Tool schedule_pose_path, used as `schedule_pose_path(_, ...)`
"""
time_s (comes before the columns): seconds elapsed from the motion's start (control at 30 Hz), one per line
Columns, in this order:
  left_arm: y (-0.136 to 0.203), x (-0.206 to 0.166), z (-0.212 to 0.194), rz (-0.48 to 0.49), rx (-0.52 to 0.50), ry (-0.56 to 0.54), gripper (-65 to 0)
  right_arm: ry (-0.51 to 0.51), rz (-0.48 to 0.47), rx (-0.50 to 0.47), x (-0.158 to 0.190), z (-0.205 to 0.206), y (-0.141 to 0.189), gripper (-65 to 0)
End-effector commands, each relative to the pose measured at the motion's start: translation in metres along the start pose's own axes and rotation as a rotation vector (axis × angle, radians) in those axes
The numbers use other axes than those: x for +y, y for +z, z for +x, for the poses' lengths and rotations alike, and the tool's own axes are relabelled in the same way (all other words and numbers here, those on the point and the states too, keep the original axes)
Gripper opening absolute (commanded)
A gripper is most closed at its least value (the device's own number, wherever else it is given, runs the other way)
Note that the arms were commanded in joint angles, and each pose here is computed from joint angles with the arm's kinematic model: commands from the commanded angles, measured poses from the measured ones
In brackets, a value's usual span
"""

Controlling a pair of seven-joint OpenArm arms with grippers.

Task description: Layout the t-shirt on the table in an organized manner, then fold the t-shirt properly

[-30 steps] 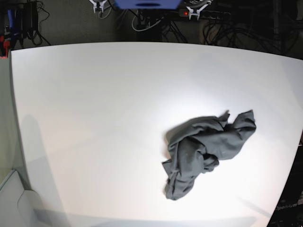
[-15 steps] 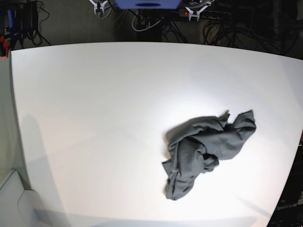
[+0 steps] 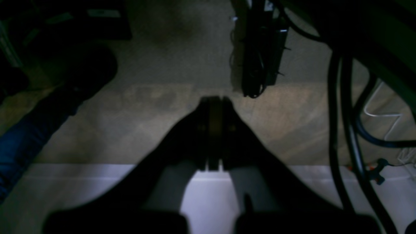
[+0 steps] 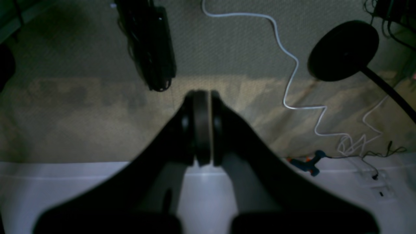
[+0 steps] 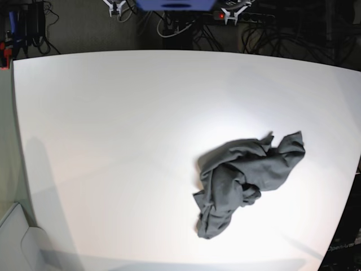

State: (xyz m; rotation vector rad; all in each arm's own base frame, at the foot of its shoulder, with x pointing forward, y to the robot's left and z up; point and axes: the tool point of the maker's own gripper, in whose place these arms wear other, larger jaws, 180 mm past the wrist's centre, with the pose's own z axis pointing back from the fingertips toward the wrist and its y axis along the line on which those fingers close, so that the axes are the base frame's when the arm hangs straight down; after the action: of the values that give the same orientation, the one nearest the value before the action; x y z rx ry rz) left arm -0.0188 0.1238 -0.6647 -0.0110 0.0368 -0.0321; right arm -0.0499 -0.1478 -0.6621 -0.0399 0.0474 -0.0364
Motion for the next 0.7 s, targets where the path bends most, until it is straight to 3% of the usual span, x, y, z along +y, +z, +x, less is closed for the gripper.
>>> schedule_pose_path(0.0,0.0000,0.0005,-0.0017,0.000,0.002,-0.001,-65.0,0.001,0.003,0.005,-0.0009,-0.0017,0.0001,-65.0)
schedule_pose_path(0.67,-0.0001,-0.0047,-0.0038,-0.008,0.006,-0.001,-65.0,0.001,0.002,0.008,-0.0011,-0.0041,0.0002,-65.0)
